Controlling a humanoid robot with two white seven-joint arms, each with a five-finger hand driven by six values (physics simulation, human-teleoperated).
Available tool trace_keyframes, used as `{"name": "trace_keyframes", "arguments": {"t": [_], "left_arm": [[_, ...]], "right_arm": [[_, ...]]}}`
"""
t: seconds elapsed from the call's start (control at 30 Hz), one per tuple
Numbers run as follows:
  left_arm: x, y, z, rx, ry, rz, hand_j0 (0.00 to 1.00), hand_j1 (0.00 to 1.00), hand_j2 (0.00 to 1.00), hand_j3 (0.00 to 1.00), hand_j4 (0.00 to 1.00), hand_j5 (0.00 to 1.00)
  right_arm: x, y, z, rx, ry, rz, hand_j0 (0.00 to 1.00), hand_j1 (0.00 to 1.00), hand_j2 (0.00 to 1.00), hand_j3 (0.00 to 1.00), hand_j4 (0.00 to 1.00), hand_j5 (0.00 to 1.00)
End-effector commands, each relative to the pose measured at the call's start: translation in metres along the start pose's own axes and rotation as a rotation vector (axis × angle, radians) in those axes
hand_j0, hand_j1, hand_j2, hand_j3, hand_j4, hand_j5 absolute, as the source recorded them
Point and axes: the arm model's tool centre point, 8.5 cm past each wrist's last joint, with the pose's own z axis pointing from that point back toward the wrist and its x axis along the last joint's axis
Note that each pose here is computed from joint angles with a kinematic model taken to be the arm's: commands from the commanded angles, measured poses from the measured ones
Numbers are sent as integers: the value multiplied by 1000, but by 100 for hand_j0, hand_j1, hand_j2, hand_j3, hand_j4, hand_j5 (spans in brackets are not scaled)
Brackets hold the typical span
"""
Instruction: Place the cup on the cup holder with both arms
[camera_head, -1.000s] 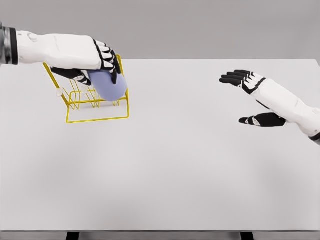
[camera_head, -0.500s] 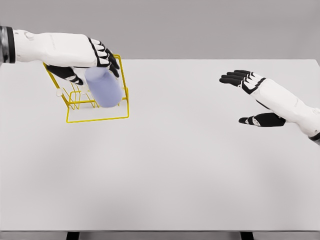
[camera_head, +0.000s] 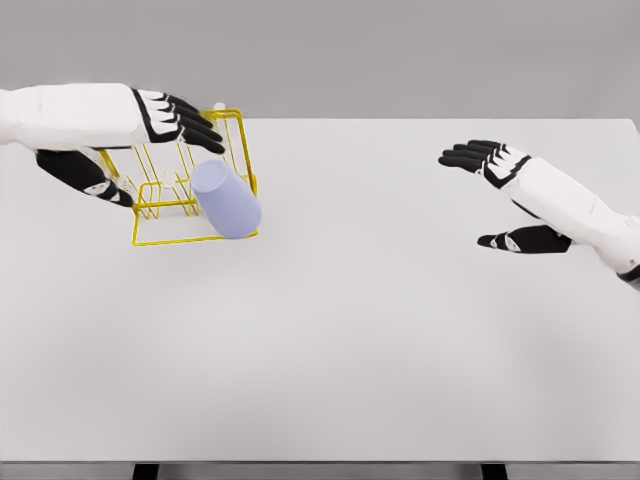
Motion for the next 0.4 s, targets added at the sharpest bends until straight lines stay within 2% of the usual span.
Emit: {"name": "trace_keyframes", "arguments": {"t": [0.0, 0.03, 0.1, 0.2, 0.37], "left_arm": [[9, 6, 15, 56, -20, 70, 99, 99, 99, 99, 99, 99], [13, -8, 17, 49, -33, 119, 99, 99, 99, 99, 99, 99], [12, -24, 22, 53, -33, 197, 99, 99, 99, 99, 99, 99], [10, -37, 23, 54, -36, 253, 100, 100, 100, 100, 100, 100], [8, -53, 27, 36, -19, 290, 100, 100, 100, 100, 100, 100]], "right_arm": [[0, -1, 0, -5, -1, -6, 100, 100, 100, 100, 100, 100], [0, -1, 0, -5, 0, -7, 100, 100, 100, 100, 100, 100], [0, -1, 0, -5, -1, -6, 100, 100, 100, 100, 100, 100], [0, -1, 0, -5, -1, -6, 100, 100, 100, 100, 100, 100], [0, 0, 0, -4, -2, -6, 100, 100, 100, 100, 100, 100]]}}
